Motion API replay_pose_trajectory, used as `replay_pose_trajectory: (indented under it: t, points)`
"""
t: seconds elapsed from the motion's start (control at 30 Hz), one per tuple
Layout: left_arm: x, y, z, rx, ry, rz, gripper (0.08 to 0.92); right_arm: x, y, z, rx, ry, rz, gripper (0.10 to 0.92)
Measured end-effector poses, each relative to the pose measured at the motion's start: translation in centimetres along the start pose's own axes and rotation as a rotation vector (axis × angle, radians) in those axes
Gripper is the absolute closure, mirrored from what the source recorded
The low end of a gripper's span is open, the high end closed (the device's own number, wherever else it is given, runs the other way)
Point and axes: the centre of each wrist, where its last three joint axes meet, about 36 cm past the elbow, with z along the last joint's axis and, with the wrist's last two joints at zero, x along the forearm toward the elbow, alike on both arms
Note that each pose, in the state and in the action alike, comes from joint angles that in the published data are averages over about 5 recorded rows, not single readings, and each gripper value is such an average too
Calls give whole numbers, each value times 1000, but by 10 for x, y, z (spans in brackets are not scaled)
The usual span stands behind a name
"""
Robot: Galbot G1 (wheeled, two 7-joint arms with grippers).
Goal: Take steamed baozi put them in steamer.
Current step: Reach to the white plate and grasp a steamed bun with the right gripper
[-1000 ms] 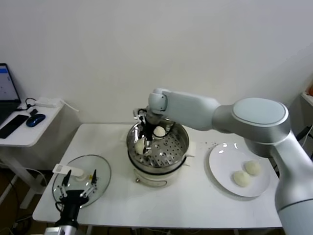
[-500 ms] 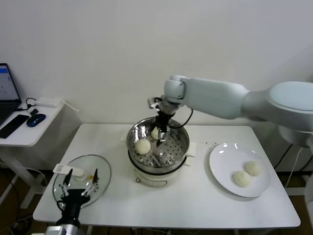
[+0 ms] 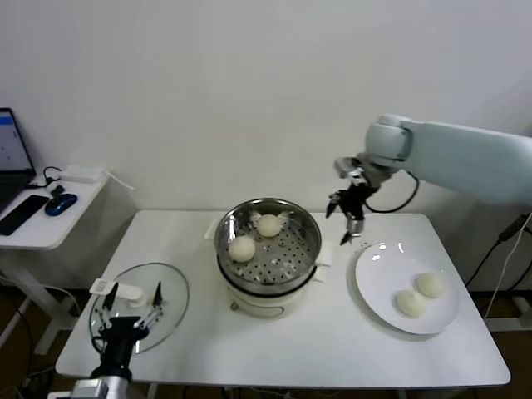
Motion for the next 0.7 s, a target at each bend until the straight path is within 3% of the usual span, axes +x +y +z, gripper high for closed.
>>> replay_pose_trajectory:
  t: [0.37, 0.7]
  points:
    - [3, 1, -2, -19, 4, -3, 177, -47, 60, 99, -81, 43, -14, 200]
    - [5, 0, -2, -26, 10, -8, 177, -93, 99, 146, -126, 73, -40, 200]
